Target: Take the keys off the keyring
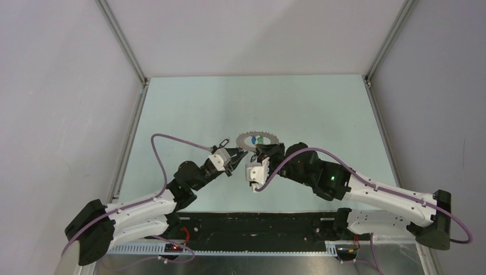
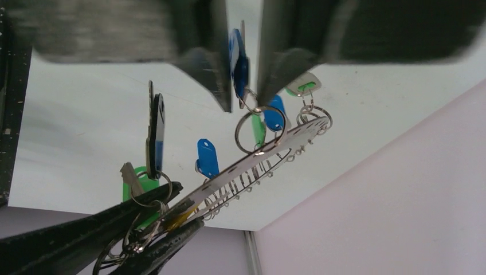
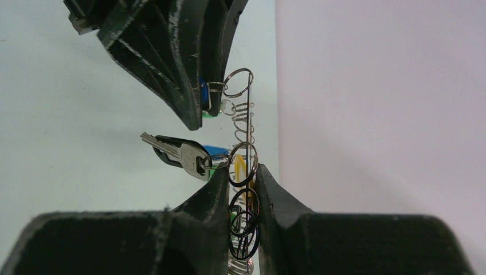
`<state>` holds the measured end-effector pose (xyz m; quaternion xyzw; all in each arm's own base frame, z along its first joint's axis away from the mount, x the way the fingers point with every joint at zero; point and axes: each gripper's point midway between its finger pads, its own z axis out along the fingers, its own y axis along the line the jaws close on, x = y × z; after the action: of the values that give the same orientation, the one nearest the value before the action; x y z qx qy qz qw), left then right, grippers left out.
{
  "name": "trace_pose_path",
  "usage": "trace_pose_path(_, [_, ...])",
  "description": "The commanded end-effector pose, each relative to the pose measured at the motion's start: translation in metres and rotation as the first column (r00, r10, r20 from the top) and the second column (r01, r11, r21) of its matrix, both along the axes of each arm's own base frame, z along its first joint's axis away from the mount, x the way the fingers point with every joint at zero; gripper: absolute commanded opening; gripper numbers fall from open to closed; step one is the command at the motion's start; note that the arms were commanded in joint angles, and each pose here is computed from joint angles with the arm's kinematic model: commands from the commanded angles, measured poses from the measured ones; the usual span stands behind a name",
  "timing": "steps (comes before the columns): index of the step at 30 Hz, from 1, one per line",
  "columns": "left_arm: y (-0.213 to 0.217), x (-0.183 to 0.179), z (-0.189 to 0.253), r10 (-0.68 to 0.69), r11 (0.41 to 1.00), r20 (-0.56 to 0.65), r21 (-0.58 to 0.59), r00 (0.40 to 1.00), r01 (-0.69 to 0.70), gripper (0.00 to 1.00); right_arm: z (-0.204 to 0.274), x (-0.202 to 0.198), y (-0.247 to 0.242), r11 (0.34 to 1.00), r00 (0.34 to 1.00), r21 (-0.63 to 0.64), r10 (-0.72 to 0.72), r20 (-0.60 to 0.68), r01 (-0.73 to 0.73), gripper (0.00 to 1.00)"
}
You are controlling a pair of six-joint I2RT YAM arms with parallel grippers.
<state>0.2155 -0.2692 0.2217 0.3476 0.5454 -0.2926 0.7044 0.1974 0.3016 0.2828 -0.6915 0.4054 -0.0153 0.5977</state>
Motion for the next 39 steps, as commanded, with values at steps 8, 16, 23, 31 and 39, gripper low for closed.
trace_pose_path(8, [0.005,0.006,0.021,0.039,0.998,0.046,-0.049,0.998,-0.037,0.0,0.02,0.001,0.007,0.994,1.0,0.105,-0.016,-0.019,0.017,0.0])
trace_pose_path(16, [0.015,0.01,0.022,0.092,0.994,0.036,-0.065,0.995,-0.09,0.0,-0.01,0.002,-0.002,0.984,0.985,0.153,-0.061,-0.16,0.086,0.14])
trace_pose_path(23, [0.003,0.009,0.028,0.044,0.999,0.006,0.004,0.999,-0.044,0.0,-0.027,-0.02,-0.012,0.966,0.945,0.25,0.016,-0.325,0.069,0.51])
trace_pose_path(31, [-0.018,0.015,0.014,0.018,0.989,-0.176,0.148,0.984,0.009,0.0,-0.019,-0.035,-0.026,0.908,0.883,0.416,0.164,-0.44,0.039,0.46])
trace_pose_path(39, [-0.011,0.005,-0.005,0.112,0.878,-0.432,0.464,0.895,0.114,0.0,-0.012,-0.015,-0.032,0.849,0.837,0.508,0.169,-0.521,0.145,0.45])
